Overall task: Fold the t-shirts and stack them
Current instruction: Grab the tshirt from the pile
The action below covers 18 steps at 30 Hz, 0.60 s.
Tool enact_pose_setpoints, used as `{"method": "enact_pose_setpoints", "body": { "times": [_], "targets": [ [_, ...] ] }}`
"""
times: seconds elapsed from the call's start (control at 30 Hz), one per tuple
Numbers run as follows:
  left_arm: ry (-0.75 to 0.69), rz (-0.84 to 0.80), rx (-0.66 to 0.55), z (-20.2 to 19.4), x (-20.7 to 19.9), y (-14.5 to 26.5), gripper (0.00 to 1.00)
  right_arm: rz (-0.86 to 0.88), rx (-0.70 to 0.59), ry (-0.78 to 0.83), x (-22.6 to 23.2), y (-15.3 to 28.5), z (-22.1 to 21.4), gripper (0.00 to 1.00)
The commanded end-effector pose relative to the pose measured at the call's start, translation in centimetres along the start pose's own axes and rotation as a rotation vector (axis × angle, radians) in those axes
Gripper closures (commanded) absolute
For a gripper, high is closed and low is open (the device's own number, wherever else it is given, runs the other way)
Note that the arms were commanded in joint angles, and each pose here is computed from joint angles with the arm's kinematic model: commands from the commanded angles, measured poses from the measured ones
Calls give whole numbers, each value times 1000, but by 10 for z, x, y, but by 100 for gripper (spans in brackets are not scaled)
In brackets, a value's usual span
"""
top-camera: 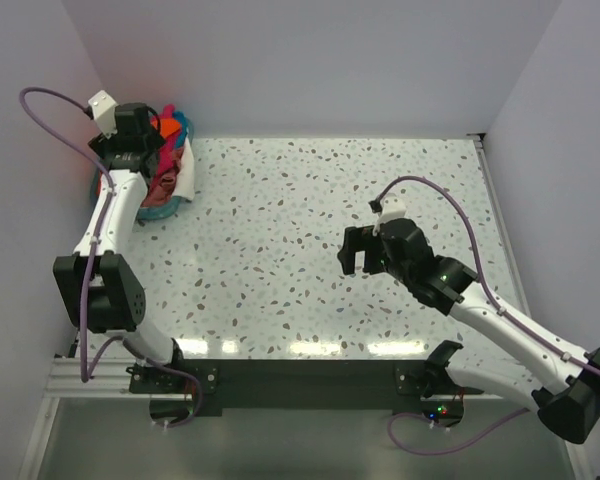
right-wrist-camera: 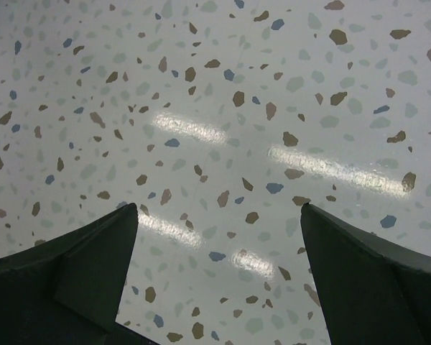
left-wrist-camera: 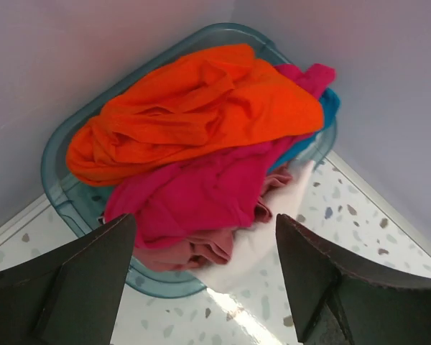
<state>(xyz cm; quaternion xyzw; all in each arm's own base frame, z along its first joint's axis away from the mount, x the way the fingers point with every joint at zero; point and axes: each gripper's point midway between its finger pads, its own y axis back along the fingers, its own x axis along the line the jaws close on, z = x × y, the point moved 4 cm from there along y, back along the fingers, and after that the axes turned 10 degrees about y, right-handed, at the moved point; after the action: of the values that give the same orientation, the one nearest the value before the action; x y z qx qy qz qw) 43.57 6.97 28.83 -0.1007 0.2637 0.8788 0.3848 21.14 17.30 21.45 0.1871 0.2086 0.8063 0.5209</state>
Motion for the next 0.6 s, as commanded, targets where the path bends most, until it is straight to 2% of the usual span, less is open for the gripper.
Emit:
{"method": "enact_pose_setpoints", "body": {
  "times": [0.0,0.27,0.3,0.57],
  "targets": [
    [79,66,-68,27,13,-30,18,62,-78,-13,12,6,29,1],
    [1,105,-49,17,9,-103,19,61,-91,6,10,3,25,1],
    [-18,119,-25,4,11,-116,19,60,-81,10,10,1,21,1],
    [-12,128,26,-19,7,-159,22,36,-57,28,7,-9,12,1]
  ]
}}
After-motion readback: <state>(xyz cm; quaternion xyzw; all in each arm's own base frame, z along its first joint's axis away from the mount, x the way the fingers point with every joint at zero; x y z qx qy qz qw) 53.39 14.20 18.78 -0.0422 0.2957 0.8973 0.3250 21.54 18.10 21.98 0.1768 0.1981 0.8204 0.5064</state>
